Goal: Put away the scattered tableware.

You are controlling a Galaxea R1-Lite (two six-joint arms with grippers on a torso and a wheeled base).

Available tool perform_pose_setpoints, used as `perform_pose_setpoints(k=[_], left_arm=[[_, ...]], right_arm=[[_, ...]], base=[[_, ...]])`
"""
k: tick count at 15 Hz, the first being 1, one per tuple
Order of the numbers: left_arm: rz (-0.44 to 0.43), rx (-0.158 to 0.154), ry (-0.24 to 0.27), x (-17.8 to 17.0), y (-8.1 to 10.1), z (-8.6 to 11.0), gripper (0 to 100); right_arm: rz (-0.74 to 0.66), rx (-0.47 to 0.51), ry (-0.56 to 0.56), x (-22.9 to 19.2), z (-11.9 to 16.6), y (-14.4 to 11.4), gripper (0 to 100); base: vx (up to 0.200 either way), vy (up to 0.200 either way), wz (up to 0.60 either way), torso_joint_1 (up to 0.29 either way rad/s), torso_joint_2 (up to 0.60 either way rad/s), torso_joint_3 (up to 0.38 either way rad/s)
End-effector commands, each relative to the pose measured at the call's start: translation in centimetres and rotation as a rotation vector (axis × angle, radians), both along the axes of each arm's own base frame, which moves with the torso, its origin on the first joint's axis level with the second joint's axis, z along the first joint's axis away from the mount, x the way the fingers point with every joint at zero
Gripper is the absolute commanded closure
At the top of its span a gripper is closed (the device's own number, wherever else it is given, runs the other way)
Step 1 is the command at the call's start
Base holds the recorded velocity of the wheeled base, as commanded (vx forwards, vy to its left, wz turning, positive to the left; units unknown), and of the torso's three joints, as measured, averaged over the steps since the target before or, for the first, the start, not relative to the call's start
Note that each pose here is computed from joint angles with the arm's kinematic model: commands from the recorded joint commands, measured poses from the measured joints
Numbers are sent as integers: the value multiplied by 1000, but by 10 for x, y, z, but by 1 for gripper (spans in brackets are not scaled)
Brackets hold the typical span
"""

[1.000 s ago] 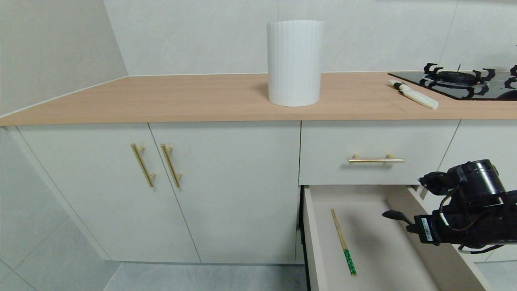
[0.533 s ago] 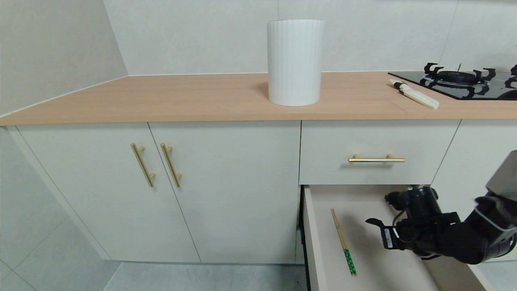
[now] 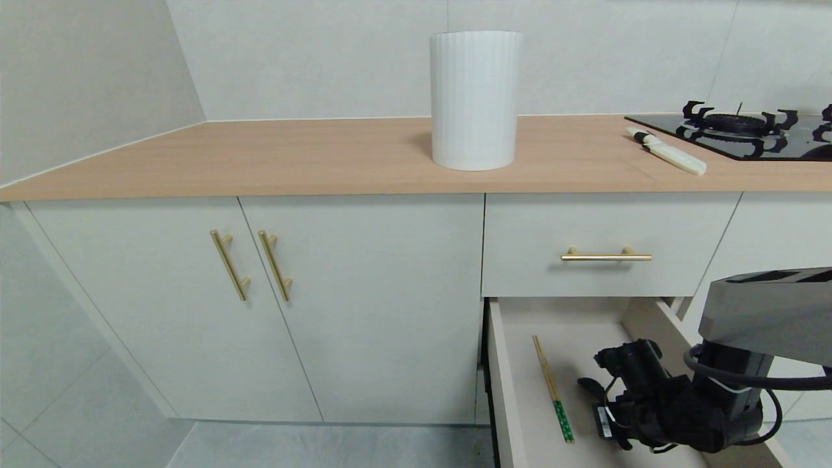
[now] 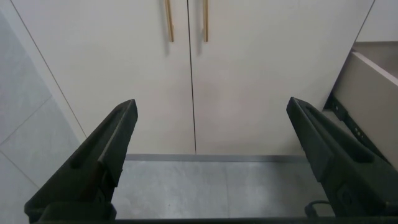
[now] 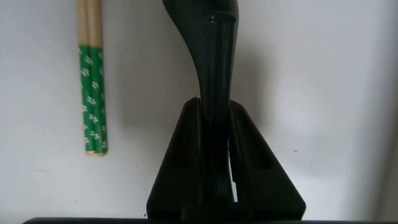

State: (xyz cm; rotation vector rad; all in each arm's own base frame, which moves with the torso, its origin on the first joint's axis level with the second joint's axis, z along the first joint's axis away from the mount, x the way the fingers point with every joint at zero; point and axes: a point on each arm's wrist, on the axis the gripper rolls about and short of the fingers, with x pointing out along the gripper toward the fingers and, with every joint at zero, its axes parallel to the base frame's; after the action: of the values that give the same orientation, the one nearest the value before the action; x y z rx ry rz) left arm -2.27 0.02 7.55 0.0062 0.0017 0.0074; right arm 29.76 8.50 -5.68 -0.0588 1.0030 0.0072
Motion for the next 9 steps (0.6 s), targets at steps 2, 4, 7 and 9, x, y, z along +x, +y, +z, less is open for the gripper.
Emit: perform_pose_setpoints(k=[2,4,7,9], left_arm=[[0,0,1,0,0,0,0],[0,0,1,0,0,0,0],[0,0,1,0,0,0,0],[0,0,1,0,0,0,0]], right_arm=[[-2,3,20,1,-8,0,100],[-3,8,21,0,-7,0,100],[-1,10,23,-1,-7,-1,100],[-3,9,24,-1,-7,-1,0]], base=[[0,0,0,0,0,0],[0,0,0,0,0,0],[0,0,0,0,0,0],[0,0,0,0,0,0]])
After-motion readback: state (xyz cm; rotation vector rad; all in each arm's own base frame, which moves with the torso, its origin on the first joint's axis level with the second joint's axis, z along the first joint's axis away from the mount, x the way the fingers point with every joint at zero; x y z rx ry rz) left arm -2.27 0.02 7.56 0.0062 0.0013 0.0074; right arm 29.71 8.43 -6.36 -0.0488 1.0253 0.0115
